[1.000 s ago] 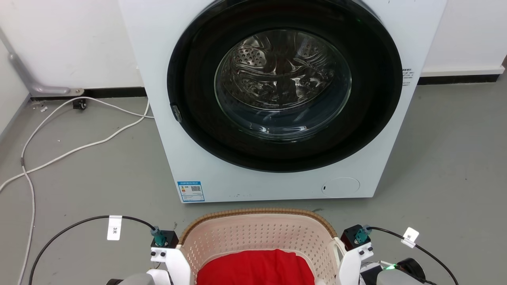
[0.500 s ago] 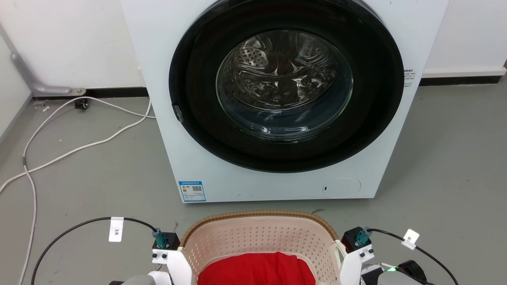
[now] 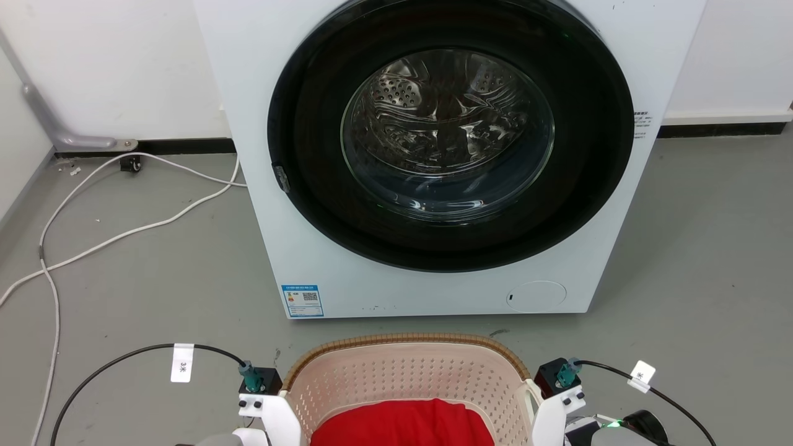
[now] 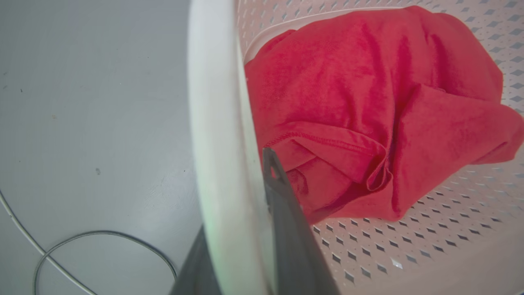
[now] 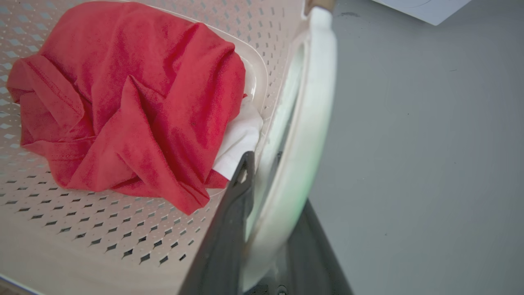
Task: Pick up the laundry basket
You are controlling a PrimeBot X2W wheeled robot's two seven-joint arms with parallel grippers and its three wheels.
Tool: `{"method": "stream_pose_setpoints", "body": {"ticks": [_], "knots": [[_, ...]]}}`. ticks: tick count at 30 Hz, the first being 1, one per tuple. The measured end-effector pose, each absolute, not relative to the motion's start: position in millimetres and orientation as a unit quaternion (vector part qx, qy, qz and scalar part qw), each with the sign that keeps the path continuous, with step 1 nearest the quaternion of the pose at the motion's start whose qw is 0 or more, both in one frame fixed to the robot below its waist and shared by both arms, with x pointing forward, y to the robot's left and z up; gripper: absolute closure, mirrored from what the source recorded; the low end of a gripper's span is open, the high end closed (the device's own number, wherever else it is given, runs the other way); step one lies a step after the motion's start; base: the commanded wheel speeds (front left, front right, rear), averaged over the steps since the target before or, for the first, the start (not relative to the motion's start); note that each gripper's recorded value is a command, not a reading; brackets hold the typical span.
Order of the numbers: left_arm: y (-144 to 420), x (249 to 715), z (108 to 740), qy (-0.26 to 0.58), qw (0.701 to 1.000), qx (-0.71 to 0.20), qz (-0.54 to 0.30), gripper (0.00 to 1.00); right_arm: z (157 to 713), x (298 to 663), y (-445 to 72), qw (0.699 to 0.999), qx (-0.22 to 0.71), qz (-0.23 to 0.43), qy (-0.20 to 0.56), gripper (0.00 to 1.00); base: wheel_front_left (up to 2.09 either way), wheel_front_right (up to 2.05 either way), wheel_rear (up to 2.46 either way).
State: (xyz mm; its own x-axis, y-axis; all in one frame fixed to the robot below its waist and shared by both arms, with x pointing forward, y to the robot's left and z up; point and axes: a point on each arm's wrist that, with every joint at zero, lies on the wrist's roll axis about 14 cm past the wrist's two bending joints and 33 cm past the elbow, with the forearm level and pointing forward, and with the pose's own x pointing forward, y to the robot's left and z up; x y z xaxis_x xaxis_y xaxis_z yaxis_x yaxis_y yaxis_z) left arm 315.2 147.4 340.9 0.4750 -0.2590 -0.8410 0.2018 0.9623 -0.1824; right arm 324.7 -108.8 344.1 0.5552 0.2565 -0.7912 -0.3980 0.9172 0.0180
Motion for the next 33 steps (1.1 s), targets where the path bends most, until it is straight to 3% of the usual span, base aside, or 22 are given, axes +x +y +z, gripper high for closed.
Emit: {"method": "stream_pose_setpoints", "body": {"ticks": [33], "knots": [[146.3,313.1,337.2,0.498,0.856,-0.028,-0.137,1.0,340.6,321.3,-109.7,0.876,-0.076,0.185,0.44,1.0,0.0,0.0,0.0]]}}
